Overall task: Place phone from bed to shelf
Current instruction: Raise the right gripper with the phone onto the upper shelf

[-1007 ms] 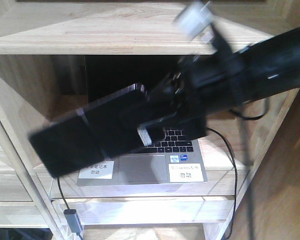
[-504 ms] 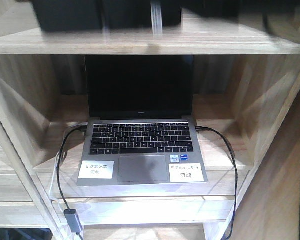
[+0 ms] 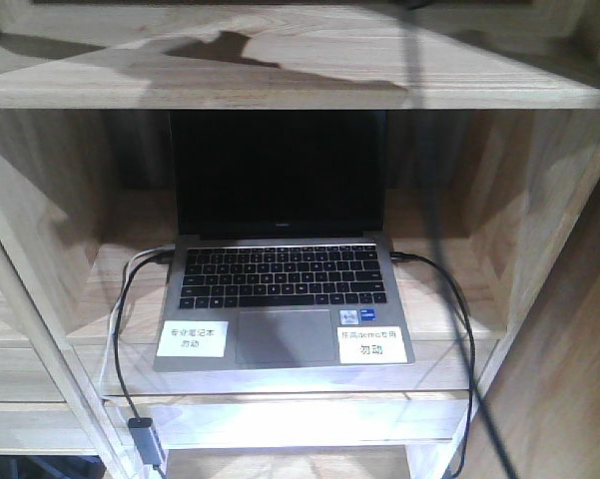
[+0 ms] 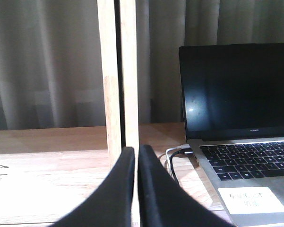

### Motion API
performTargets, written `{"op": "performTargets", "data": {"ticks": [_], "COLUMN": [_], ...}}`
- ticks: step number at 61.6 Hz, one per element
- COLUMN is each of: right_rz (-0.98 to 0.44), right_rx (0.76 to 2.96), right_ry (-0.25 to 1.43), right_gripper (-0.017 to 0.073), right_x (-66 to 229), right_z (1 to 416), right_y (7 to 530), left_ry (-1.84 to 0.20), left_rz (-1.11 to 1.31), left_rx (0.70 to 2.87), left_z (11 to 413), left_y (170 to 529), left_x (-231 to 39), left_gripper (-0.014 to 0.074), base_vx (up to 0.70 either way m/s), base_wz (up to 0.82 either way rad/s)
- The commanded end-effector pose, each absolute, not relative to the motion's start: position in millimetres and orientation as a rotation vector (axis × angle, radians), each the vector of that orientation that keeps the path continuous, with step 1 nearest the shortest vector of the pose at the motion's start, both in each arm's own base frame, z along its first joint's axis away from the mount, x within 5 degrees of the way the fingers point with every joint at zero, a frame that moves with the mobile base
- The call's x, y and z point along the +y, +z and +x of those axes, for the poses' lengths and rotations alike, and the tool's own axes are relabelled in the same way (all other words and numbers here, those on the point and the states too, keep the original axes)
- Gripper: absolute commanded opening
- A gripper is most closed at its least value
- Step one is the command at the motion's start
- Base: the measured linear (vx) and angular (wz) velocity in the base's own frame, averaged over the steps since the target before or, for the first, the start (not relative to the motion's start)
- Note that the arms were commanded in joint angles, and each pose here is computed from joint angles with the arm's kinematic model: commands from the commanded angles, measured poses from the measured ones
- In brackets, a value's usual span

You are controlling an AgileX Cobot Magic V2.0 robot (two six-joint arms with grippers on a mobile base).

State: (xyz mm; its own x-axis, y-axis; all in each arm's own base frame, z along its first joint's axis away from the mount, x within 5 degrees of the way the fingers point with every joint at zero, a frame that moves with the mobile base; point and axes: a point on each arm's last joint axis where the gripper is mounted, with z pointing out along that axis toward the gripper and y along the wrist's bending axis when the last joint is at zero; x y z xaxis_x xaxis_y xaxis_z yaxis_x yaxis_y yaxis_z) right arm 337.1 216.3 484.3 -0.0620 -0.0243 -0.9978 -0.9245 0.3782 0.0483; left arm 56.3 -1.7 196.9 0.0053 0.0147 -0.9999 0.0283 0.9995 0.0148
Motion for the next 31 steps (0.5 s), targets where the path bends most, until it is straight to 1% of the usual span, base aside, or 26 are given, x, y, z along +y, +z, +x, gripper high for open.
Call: {"op": "performTargets", "data": {"ticks": [1, 11, 31], "right_rz": [-0.797, -0.711, -0.668], "right_rx": [1.343, 1.405, 1.478], "right_ry": [0.935, 0.937, 0.921], "right_gripper": [-0.0002, -0.0002, -0.0002], "right_x": [214.9, 222.3, 231.2], "right_z": [340.2, 368.8, 396.7], "right_y": [508.6, 486.4, 453.7], "left_ry": [-0.024, -0.024, -0.024], "left_rz": [0.014, 0.014, 0.014], "left_rx": [1.459, 1.459, 1.459], "left_z": [54.1, 54.1, 54.1], "left_y": [212.3, 212.3, 212.3], "left_x": [-1.3, -1.3, -1.3], "left_gripper": [0.0001, 0.0001, 0.0001], "base_vx": [0.00, 0.00, 0.00], "base_wz": [0.00, 0.00, 0.00]}}
